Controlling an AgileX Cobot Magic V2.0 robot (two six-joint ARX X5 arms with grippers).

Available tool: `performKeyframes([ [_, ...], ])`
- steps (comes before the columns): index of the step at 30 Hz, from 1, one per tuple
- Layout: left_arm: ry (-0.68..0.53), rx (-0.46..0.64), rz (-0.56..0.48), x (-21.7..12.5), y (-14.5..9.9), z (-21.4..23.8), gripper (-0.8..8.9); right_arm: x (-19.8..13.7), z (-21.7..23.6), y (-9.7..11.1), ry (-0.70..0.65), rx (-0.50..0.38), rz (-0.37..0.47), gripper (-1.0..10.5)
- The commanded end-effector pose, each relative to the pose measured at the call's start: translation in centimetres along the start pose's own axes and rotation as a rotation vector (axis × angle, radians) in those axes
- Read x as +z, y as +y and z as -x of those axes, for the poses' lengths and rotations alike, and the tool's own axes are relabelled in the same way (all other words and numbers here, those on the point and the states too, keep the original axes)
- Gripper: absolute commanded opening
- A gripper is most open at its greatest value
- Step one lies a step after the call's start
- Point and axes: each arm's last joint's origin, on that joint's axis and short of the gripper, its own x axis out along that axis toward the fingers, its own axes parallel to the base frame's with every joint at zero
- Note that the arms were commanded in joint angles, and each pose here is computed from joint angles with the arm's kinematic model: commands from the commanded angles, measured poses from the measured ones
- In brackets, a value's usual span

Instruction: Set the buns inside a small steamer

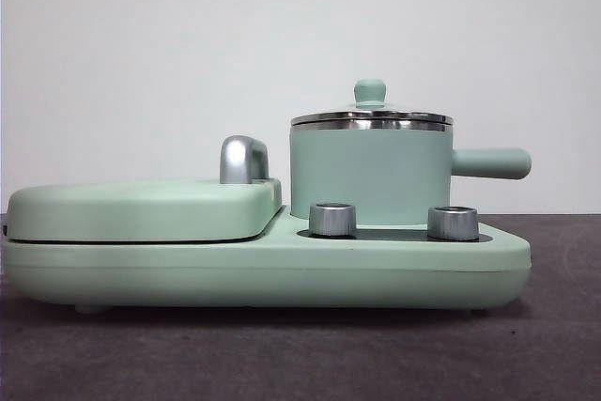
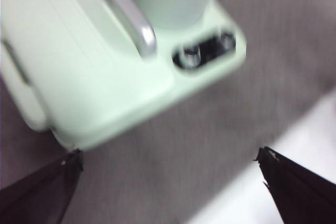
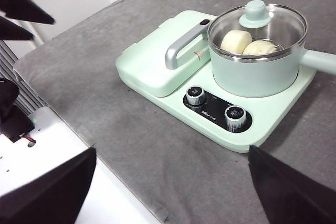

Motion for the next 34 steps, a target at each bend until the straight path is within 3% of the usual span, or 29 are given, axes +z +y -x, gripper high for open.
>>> performKeyframes([
  [1, -0.175, -0.002, 0.070, -1.7, 0.5, 2.2, 5.03, 0.2, 0.2, 0.1, -0.015, 0.011, 0.015, 4.6],
  [4, -0.261, -0.019, 0.074, -3.5, 0.9, 4.1, 3.05, 0.2, 0.2, 0.1, -0.014, 0.011, 0.015, 4.2],
  [7, -0.300, -0.032, 0.078, -4.7, 1.2, 5.4, -0.12, 0.2, 0.2, 0.1, -0.011, 0.023, 0.016, 0.7],
  [8, -0.305, -0.031, 0.076, -5.0, 1.3, 5.6, 0.14, 0.2, 0.2, 0.1, -0.010, 0.030, 0.027, 0.1],
  [17, -0.304, -0.029, 0.064, -5.3, 1.4, 5.8, 0.16, 0.2, 0.2, 0.0, -0.020, -0.013, 0.028, 0.2],
  [34, -0.333, -0.017, 0.072, -5.4, 1.4, 5.8, 0.16, 0.2, 0.3, 0.0, -0.023, -0.012, 0.029, 0.2],
])
